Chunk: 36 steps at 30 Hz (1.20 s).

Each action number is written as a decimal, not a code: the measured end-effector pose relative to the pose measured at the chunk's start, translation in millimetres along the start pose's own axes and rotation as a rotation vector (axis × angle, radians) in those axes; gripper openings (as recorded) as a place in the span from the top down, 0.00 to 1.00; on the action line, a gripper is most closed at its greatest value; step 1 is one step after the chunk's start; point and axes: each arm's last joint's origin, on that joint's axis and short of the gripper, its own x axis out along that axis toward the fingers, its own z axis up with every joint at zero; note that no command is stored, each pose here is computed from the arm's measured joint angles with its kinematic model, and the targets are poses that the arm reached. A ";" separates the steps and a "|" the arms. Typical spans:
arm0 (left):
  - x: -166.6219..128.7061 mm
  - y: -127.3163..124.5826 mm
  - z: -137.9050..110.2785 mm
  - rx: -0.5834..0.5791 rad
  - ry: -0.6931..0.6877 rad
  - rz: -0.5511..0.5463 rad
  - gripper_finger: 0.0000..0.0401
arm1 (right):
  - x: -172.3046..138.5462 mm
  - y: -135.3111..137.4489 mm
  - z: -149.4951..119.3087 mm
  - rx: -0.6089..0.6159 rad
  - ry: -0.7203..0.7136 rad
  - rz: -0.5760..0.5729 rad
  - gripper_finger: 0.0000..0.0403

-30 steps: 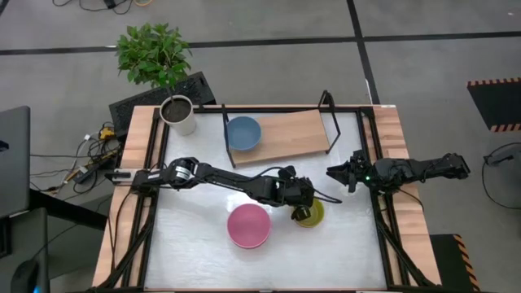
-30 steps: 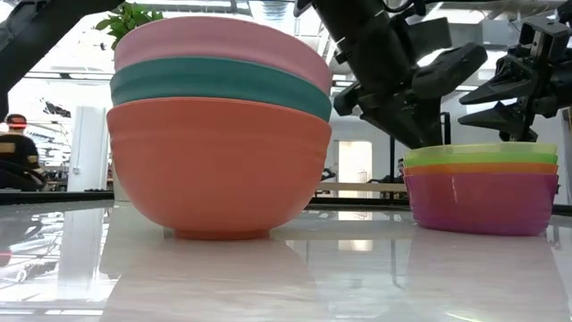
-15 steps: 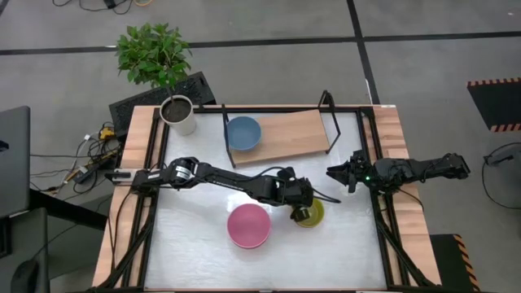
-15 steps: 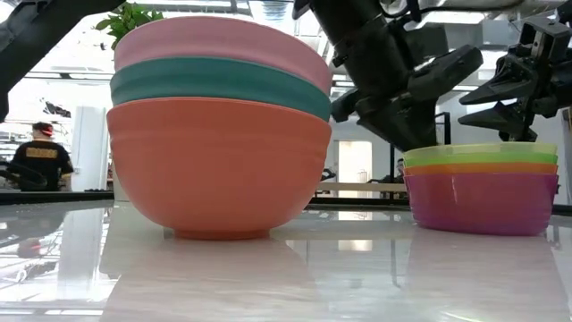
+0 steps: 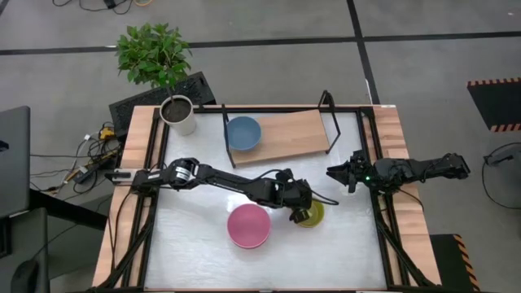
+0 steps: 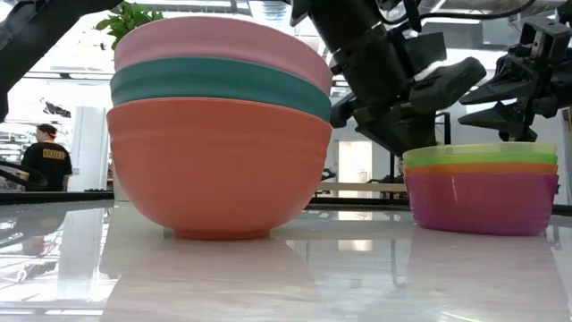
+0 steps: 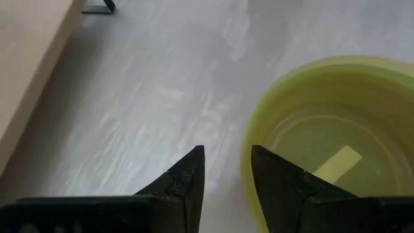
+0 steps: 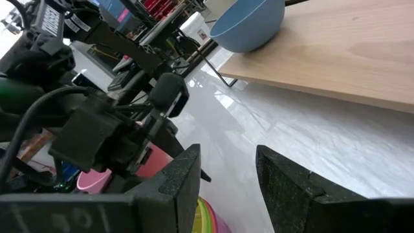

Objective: Place and stack bowls onto a shelf
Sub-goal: Put the small yellow bowl on the shelf

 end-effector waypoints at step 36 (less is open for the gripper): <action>-24.5 9.7 31.1 -0.025 -0.001 -0.063 1.00 | 0.0 -0.1 -0.1 -0.009 0.001 -0.001 0.57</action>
